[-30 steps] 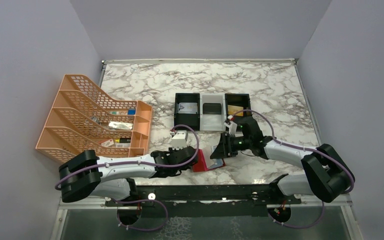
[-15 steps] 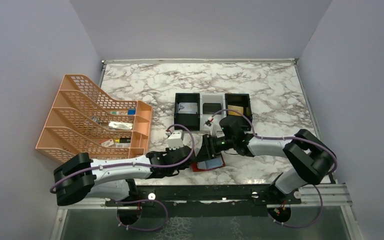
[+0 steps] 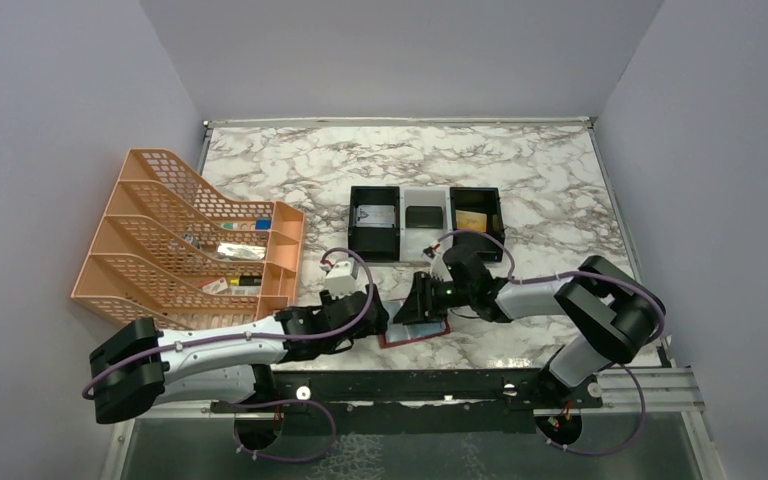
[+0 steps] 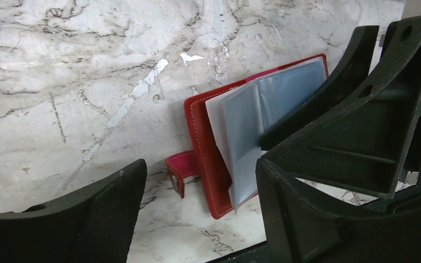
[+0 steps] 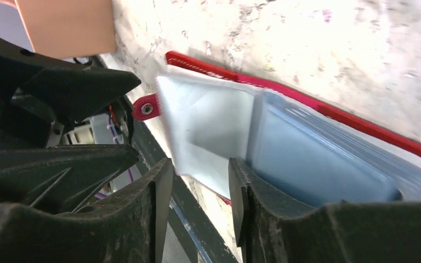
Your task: Take the credit cards out of the card holder
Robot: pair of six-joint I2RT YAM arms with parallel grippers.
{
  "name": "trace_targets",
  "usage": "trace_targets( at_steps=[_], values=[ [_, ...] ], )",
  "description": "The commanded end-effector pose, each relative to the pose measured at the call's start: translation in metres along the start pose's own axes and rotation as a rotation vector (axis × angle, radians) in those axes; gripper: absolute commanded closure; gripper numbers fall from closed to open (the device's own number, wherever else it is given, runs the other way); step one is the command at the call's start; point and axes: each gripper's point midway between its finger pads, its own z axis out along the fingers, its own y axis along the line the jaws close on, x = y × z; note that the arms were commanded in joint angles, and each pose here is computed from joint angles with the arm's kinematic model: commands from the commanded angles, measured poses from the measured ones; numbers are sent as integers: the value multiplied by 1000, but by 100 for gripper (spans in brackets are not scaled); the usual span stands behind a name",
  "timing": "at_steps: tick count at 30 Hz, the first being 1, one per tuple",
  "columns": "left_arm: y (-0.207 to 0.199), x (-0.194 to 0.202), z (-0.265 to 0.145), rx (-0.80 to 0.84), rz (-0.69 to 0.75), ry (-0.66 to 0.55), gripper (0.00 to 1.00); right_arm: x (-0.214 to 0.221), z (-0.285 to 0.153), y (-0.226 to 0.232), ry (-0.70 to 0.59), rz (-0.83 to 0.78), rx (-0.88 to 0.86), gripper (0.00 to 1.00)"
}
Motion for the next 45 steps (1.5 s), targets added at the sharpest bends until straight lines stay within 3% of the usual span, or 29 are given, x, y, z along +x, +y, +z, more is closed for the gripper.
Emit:
trace_targets(
  at_steps=[1, 8, 12, 16, 23, 45],
  values=[
    [-10, -2, 2, 56, -17, -14, 25, -12, -5, -12, -107, 11, 77, 62],
    [-3, -8, 22, -22, 58, -8, 21, -21, -15, -3, -152, -21, 85, 69],
    [-2, -7, 30, -41, 52, 15, 26, -24, -22, -5, -182, -34, 117, 70],
    [-2, -1, 33, -30, 53, 30, 39, -30, -32, -5, -212, -58, 164, 71],
    [-7, 6, 37, -7, 64, 63, 46, -52, -88, -38, -389, -123, 497, 62],
    [-15, 6, 35, 8, 85, 85, 55, -18, -75, -46, -244, -60, 451, 58]
  ],
)
